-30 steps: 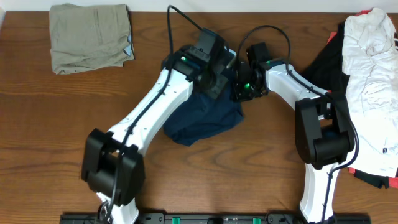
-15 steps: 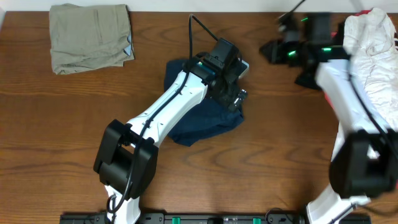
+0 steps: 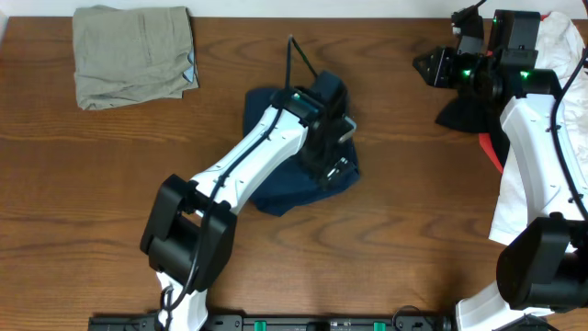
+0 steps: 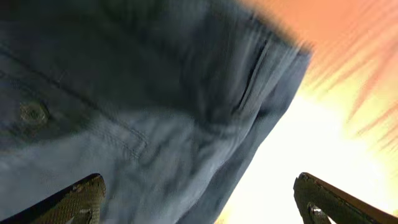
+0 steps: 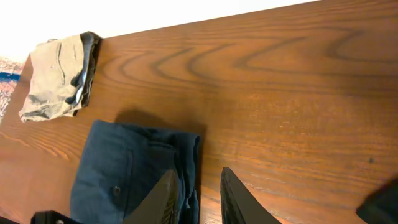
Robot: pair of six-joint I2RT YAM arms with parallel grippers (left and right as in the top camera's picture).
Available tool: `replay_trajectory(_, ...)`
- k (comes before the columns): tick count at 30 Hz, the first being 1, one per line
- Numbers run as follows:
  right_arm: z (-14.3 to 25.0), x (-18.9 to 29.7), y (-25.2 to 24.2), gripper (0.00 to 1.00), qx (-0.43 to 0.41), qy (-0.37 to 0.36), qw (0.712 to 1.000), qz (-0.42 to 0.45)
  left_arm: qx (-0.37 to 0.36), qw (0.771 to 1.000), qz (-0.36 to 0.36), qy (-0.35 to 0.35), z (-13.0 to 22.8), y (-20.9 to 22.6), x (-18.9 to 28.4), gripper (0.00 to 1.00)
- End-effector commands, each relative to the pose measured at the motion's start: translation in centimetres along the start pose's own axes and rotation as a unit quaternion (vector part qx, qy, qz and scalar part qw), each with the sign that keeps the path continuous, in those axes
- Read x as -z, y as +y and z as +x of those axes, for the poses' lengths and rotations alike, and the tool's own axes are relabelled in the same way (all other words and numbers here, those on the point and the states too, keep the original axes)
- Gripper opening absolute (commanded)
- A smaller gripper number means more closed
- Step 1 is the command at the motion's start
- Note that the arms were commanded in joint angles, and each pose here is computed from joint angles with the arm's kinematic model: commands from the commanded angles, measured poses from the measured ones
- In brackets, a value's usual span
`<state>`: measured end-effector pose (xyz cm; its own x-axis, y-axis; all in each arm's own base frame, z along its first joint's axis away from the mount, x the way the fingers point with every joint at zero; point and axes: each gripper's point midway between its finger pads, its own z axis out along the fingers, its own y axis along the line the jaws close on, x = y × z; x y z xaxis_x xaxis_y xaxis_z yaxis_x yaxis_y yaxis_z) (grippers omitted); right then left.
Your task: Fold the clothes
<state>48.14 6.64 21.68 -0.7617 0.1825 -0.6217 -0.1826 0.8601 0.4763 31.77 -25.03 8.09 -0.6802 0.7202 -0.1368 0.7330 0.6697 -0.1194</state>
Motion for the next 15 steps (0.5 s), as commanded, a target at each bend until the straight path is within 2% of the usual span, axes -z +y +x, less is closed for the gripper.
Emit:
replay_trajectory(1, 0.3, -0.3, 0.2, 0.23, 0.006, 0.004, 1.0, 0.0, -0.065, 0.996, -0.016, 0.053, 2.0, 0.9, -2.2, 0.98)
replay_trajectory(5, 0.7, -0.3, 0.1, 0.23, 0.001, 0.012, 1.0, 0.002, -0.106, 0.991, -0.038, 0.074, 2.8, 2.1, -3.6, 0.98)
replay_trajectory(9, 1.2, -0.3, -0.5, 0.23, -0.004, 0.021, 1.0, 0.019, -0.098, 0.985, -0.091, 0.109, 3.7, 5.0, -4.9, 0.98)
replay_trajectory(15, 1.9, -0.2, -1.1, 0.22, -0.007, 0.035, 0.999, 0.038, -0.068, 0.98, -0.093, 0.16, 6.2, 7.7, -6.7, 0.98)
